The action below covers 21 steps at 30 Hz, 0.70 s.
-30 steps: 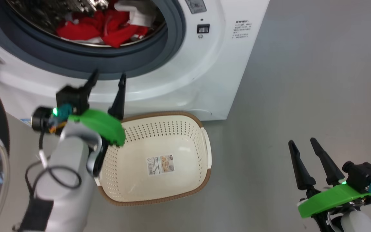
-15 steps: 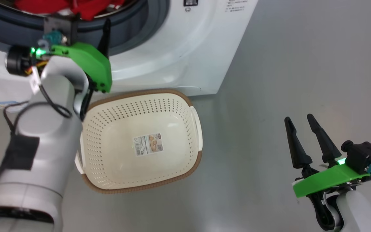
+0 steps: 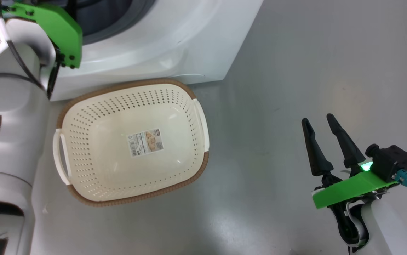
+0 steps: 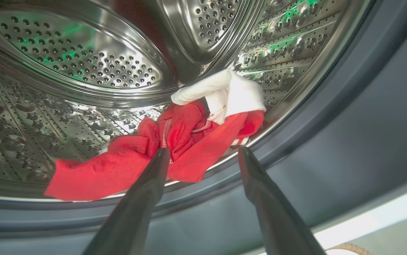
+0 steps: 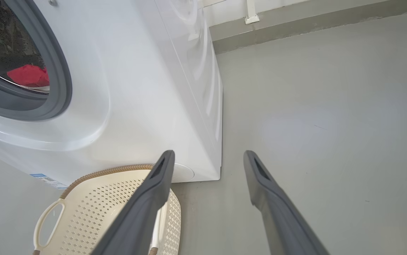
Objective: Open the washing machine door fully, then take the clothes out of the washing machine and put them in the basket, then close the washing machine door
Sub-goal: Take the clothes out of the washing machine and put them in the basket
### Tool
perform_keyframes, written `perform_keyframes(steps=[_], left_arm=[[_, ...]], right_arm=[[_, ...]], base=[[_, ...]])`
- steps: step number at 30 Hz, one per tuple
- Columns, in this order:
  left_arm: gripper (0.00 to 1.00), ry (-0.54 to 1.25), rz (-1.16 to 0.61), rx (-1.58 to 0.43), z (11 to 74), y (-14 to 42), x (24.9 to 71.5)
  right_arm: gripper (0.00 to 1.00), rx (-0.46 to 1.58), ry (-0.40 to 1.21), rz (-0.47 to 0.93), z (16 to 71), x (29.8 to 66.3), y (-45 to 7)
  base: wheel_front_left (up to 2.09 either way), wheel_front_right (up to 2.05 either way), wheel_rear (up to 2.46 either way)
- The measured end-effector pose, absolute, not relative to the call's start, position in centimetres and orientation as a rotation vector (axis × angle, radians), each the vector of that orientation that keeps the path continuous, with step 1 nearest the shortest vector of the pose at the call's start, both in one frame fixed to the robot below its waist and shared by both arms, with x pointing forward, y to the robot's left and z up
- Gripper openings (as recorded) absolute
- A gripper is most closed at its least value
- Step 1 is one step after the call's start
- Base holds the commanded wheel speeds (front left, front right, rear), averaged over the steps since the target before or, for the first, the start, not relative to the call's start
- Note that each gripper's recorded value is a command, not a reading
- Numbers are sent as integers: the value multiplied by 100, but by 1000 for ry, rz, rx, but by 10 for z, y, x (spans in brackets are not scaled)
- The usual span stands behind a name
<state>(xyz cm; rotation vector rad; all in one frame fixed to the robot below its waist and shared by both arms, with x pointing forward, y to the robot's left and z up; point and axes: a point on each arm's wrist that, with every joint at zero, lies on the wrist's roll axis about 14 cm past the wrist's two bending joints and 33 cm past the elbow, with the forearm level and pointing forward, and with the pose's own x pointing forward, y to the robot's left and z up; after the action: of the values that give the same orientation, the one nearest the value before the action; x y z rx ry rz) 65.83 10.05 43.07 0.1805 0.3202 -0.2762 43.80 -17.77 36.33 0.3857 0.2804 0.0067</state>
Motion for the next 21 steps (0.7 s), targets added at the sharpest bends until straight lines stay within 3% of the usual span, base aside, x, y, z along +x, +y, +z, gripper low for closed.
perform_keyframes(steps=[21], left_arm=[[100,377,-274,301,388,112,690]], right_arm=[[100,379,319,-8,344,443,-180]], base=[[0,0,0]])
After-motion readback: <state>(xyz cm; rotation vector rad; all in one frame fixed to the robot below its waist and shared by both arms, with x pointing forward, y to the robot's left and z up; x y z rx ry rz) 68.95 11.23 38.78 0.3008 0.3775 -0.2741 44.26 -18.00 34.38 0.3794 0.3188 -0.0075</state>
